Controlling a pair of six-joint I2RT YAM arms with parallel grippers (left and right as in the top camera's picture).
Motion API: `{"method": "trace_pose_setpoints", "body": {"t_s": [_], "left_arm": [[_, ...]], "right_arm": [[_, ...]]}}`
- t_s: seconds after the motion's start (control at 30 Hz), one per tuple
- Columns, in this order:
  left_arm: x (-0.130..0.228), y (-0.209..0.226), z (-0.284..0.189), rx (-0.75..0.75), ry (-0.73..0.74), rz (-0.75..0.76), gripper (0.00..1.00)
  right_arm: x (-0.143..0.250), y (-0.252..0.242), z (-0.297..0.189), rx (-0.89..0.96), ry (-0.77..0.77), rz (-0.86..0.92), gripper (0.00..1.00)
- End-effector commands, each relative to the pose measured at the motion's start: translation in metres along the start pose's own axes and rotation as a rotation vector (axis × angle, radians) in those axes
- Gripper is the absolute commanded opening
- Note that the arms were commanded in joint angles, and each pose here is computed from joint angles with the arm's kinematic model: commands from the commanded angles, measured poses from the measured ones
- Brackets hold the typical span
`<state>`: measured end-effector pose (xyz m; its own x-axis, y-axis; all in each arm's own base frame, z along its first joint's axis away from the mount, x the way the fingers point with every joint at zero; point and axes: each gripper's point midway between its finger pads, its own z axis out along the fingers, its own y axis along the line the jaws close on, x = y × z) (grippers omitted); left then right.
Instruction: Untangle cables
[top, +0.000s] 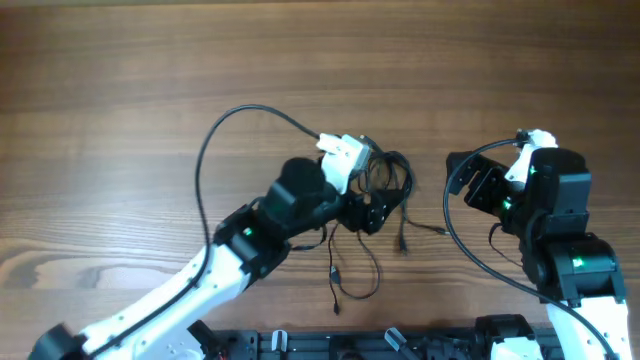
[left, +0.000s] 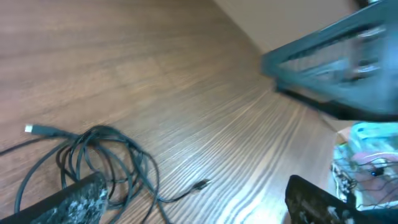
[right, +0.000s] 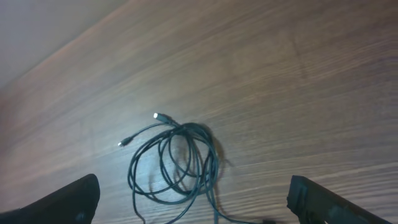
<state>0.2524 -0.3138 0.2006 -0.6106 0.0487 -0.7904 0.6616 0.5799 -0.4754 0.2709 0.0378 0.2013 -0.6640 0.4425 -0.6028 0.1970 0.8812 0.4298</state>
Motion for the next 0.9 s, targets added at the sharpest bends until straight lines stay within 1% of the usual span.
{"method": "trace_pose_setpoints", "body": {"t_s": [0.0,0.07,0.13,0.27,0.4,0.6,0.67,0.7,0.73,0.87], "left_arm": [[0.002,0.018,0.026,-0.074,0.078,-0.004,1.00],[0.007,0.031,0.040,-0.142,0.152,0.010,1.00],[0.010,0.036,0.050,-0.161,0.196,0.000,1.00],[0.012,0.029,0.055,-0.143,0.208,0.040,1.00],[0.029,0.022,0.066,-0.125,0.251,0.070,1.00],[0.061,0.048,0.103,-0.151,0.293,0.058,1.00],[0.068,0.063,0.108,-0.215,0.297,0.062,0.99],[0.068,0.076,0.107,-0.280,0.287,0.071,0.99],[0.069,0.083,0.107,-0.315,0.284,0.076,0.99],[0.083,0.103,0.106,-0.366,0.332,0.018,0.98]], "right_arm": [[-0.010,-0.004,-0.004,0.035,-0.039,0.035,1.00],[-0.010,-0.004,-0.004,0.035,-0.040,0.053,1.00],[-0.010,-0.004,-0.004,0.035,-0.040,0.053,1.00],[-0.010,-0.004,-0.004,0.035,-0.041,0.053,1.00],[-0.010,-0.004,-0.004,0.033,-0.041,0.054,1.00],[-0.010,-0.004,-0.004,0.033,-0.041,0.054,1.00],[-0.010,-0.004,-0.004,0.033,-0.041,0.053,1.00],[-0.010,-0.004,-0.004,0.033,-0.041,0.054,1.00],[-0.010,-0.004,-0.004,0.033,-0.041,0.056,1.00],[-0.010,-0.004,-0.004,0.032,-0.042,0.071,1.00]]}}
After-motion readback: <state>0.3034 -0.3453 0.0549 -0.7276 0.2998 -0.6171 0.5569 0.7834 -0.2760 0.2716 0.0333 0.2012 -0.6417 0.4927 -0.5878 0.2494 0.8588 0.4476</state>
